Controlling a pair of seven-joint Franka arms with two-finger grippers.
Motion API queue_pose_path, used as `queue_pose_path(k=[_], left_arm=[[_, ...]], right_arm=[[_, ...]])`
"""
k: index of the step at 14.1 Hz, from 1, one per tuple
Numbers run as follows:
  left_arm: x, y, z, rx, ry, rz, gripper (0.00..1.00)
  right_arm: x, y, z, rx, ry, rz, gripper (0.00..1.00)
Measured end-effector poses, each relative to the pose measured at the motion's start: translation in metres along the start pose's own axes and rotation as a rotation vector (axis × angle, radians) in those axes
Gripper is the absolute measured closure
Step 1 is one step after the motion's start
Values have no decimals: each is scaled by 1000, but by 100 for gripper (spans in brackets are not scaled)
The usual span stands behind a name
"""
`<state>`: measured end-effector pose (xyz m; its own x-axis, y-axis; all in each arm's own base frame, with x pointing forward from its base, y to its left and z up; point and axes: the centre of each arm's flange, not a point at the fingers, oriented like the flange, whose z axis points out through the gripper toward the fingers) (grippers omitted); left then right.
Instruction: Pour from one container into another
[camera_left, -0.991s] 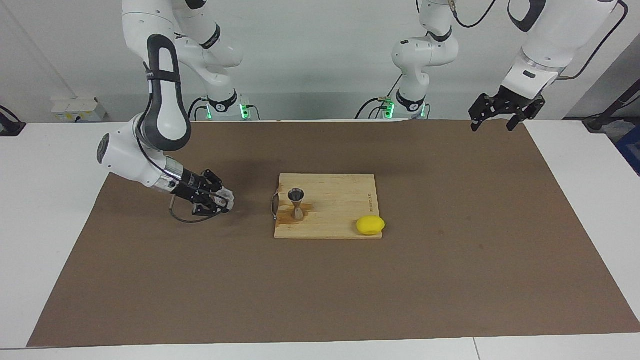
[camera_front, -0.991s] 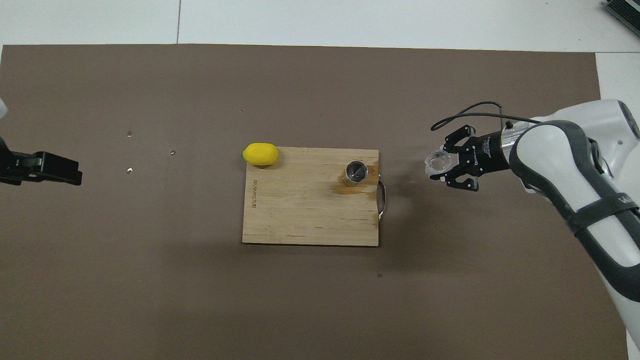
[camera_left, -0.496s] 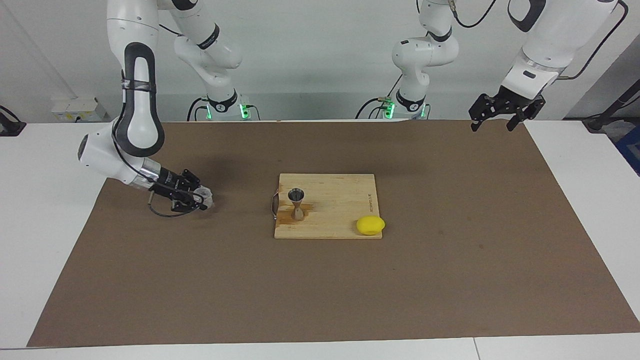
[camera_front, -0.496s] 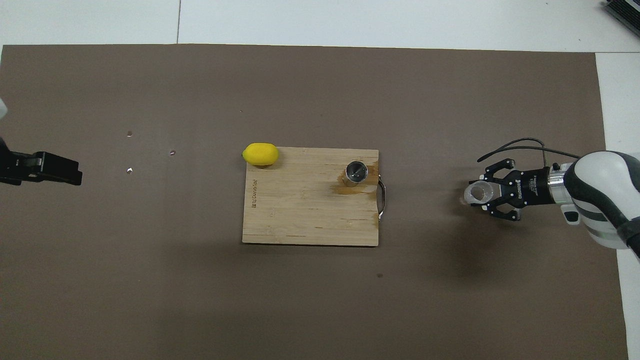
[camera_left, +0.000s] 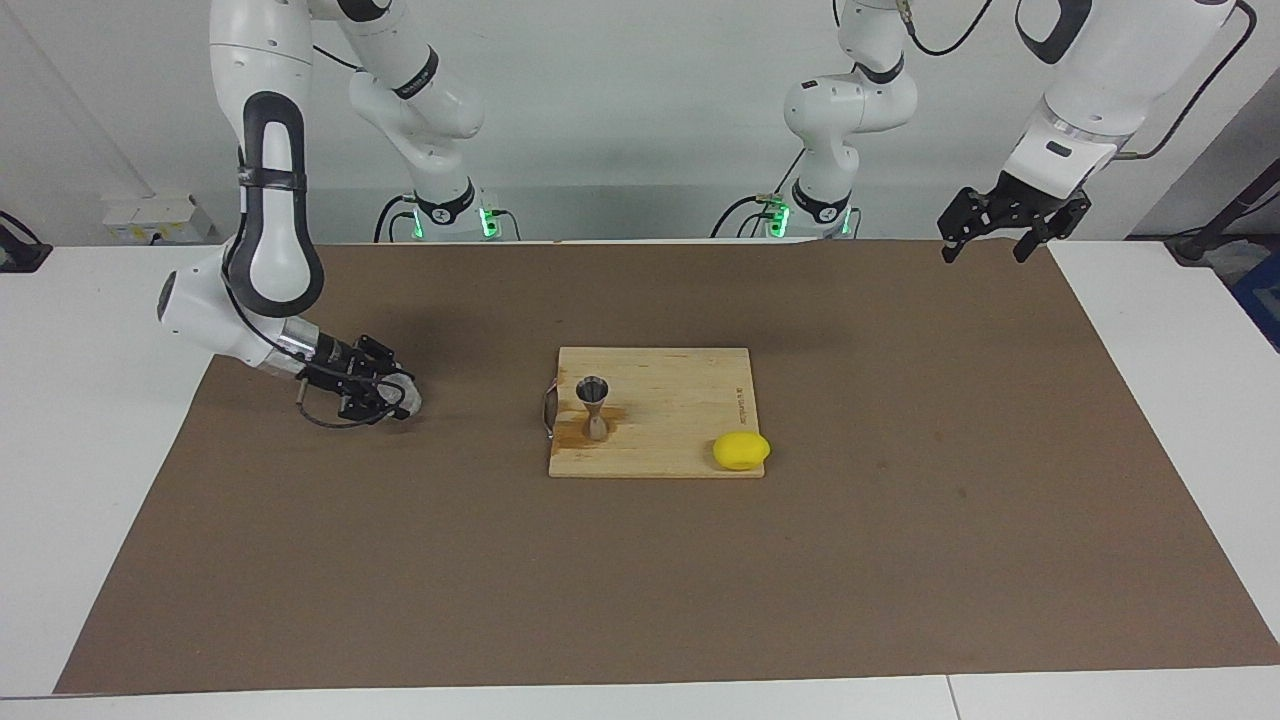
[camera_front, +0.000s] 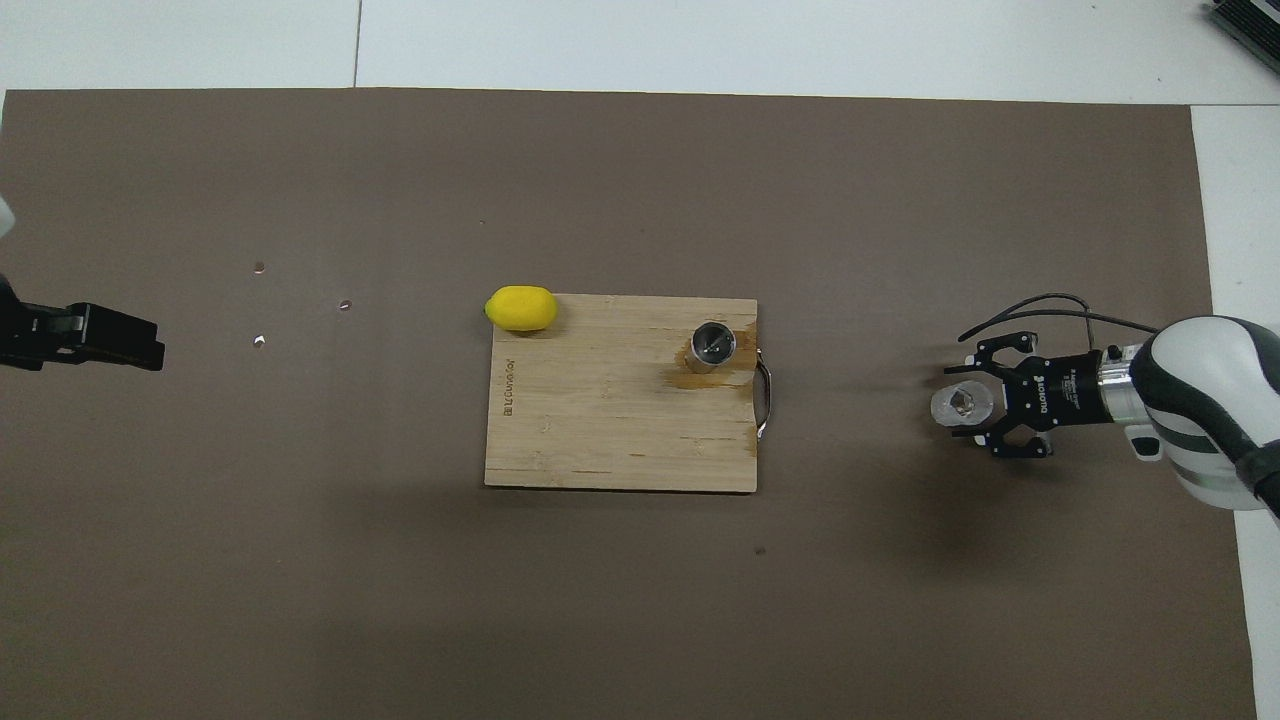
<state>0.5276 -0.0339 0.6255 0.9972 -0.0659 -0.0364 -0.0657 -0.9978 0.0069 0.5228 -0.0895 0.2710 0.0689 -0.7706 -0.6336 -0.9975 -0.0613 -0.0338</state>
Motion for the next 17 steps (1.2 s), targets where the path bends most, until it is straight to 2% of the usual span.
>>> queue_pose_path(k=[1,2,5,8,10,12,17], left_arm=[[0,0,0,0,0,0,0],[0,0,0,0,0,0,0],[0,0,0,0,0,0,0],[0,0,0,0,0,0,0],[0,0,0,0,0,0,0],[0,0,0,0,0,0,0],[0,0,0,0,0,0,0]], right_arm=[[0,0,-2,3,2,0,3],[0,0,-5,9,5,0,0],[-11,-3,-22,37,23,-35,0],[-35,-7,-38,25,78,-182,0],[-64,-15,-33,-6,104,-291,0],[-96,-26,-23,-79,167,-421,0],[-192,-41,10,-325,425,-813,0]])
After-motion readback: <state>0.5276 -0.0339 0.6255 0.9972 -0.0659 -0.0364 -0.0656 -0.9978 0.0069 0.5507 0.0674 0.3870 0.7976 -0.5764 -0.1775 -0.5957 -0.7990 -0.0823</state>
